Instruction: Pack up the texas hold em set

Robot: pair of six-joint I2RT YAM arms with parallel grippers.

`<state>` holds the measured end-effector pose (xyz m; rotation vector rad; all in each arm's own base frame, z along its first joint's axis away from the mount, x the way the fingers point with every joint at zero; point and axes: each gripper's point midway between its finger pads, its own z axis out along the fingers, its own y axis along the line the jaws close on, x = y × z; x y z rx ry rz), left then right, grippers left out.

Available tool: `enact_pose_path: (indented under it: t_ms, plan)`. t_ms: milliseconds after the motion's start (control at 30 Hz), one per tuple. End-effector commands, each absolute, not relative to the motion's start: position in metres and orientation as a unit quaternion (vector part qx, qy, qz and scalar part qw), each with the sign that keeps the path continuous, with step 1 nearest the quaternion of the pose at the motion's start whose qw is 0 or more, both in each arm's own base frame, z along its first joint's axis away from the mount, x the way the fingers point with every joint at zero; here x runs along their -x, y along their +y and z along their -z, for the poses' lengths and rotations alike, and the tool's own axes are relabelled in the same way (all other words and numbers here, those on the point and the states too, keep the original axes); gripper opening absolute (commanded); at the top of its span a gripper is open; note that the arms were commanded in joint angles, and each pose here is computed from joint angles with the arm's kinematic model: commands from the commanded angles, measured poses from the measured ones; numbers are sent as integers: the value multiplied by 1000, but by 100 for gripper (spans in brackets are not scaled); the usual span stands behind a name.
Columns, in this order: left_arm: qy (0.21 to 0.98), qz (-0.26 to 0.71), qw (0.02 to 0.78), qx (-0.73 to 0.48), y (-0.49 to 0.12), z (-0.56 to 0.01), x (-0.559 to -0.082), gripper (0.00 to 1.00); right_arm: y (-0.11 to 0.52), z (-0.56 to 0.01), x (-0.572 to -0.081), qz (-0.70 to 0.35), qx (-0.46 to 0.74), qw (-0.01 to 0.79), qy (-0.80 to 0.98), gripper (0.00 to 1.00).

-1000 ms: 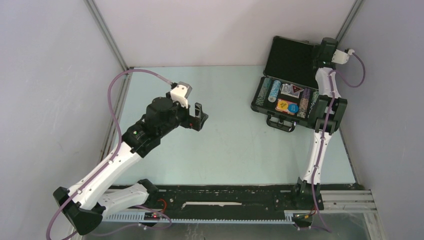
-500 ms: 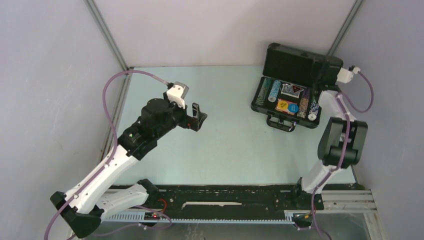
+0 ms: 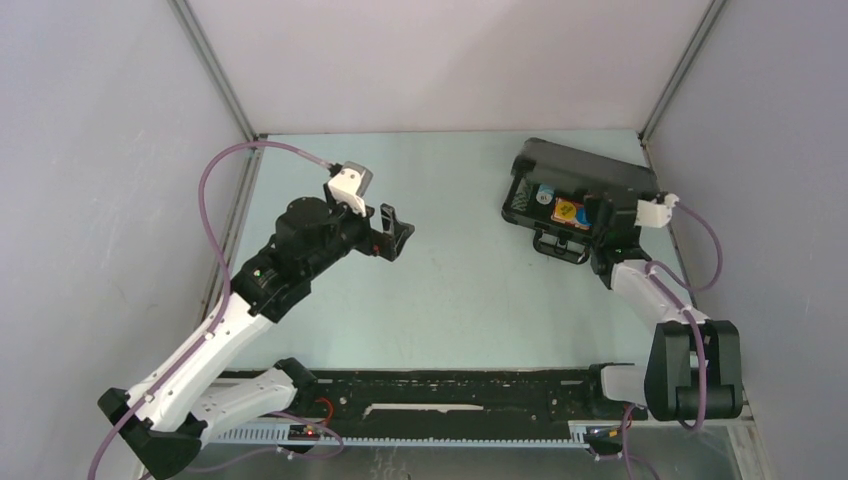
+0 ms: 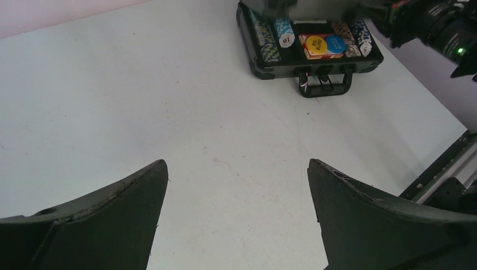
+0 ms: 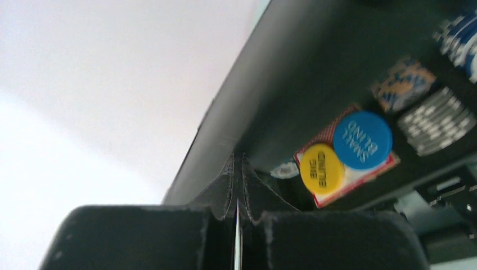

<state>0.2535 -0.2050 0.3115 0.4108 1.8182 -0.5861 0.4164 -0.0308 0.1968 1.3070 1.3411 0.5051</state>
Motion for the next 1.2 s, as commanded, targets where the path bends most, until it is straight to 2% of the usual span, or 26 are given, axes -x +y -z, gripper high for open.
enact_pose_path:
  t_ms: [0,200,267,300,433,467,533,633,800,967,1167]
  plan:
    - [757,263,575,-165,-204,-323,-254,100,-9,-182,-409,-202,-506,567,618,0]
    - [761,259,573,-160,-204,-319,-260,100,-5,-154,-387,-166,-484,548,661,0]
    - [765,280,559,-156,-214,-317,-260,100,-4,-152,-378,-142,-449,547,691,5]
    - [766,298,549,-154,-222,-317,-259,100,-4,-153,-373,-132,-425,549,707,10]
    - [764,408,481,-136,-271,-322,-262,100,17,-147,-355,-150,-296,515,791,49]
    - [762,439,459,-125,-286,-322,-265,100,19,-143,-350,-162,-273,504,803,55]
    - [751,495,423,-113,-316,-321,-276,100,26,-135,-340,-187,-239,474,826,60]
    - [742,545,374,-112,-364,-310,-306,96,19,-116,-326,-191,-259,426,845,66]
    - [720,590,334,-151,-438,-291,-358,83,21,-117,-317,-244,-258,417,837,69]
    - [678,629,344,-161,-491,-287,-396,67,18,-119,-315,-250,-243,436,830,83]
    - [654,637,376,-161,-534,-283,-432,44,14,-117,-330,-308,-269,424,808,81]
